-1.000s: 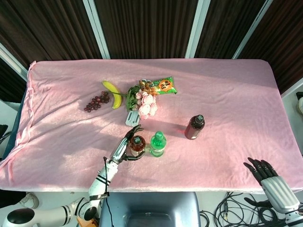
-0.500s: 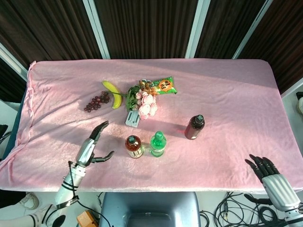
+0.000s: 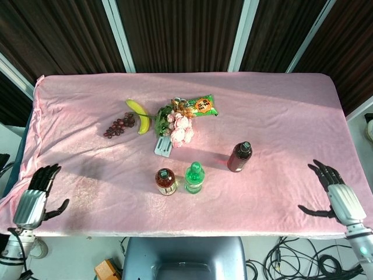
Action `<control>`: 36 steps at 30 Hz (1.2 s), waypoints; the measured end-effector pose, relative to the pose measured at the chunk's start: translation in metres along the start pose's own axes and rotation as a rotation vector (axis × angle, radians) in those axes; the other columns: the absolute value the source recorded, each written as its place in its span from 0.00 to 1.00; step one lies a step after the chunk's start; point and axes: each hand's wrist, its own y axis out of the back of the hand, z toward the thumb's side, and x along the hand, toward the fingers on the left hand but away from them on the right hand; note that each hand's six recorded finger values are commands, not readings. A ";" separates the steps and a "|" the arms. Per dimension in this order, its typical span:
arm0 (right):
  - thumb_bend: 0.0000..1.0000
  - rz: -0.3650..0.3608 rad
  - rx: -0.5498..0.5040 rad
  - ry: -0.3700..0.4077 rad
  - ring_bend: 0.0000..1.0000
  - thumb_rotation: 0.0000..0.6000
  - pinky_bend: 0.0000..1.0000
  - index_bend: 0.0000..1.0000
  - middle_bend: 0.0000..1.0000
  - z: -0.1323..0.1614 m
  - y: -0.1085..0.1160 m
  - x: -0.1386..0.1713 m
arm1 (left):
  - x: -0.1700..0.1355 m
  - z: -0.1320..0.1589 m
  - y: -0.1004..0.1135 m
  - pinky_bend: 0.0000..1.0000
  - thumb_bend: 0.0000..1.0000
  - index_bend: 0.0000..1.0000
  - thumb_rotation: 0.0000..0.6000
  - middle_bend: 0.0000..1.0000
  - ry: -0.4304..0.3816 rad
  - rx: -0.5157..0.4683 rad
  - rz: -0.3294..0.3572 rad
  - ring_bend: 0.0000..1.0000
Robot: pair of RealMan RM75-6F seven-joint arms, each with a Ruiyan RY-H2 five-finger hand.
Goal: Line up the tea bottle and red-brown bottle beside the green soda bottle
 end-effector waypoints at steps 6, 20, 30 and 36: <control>0.25 0.017 -0.183 -0.009 0.00 1.00 0.08 0.00 0.00 0.005 -0.005 -0.062 | -0.009 -0.012 0.015 0.00 0.30 0.00 1.00 0.03 0.060 0.039 0.032 0.00; 0.25 0.271 -0.423 0.044 0.00 1.00 0.10 0.06 0.00 0.082 -0.082 -0.181 | -0.007 -0.015 0.014 0.00 0.30 0.00 1.00 0.03 0.076 0.047 0.020 0.00; 0.28 0.212 -0.437 0.073 0.44 1.00 0.53 0.77 0.47 0.094 -0.087 -0.191 | -0.007 -0.013 0.009 0.00 0.30 0.00 1.00 0.03 0.075 0.041 -0.013 0.00; 0.30 0.142 -0.379 0.086 0.63 1.00 0.65 0.98 0.63 0.095 -0.084 -0.188 | -0.005 -0.012 0.006 0.00 0.30 0.00 1.00 0.02 0.071 0.021 -0.044 0.00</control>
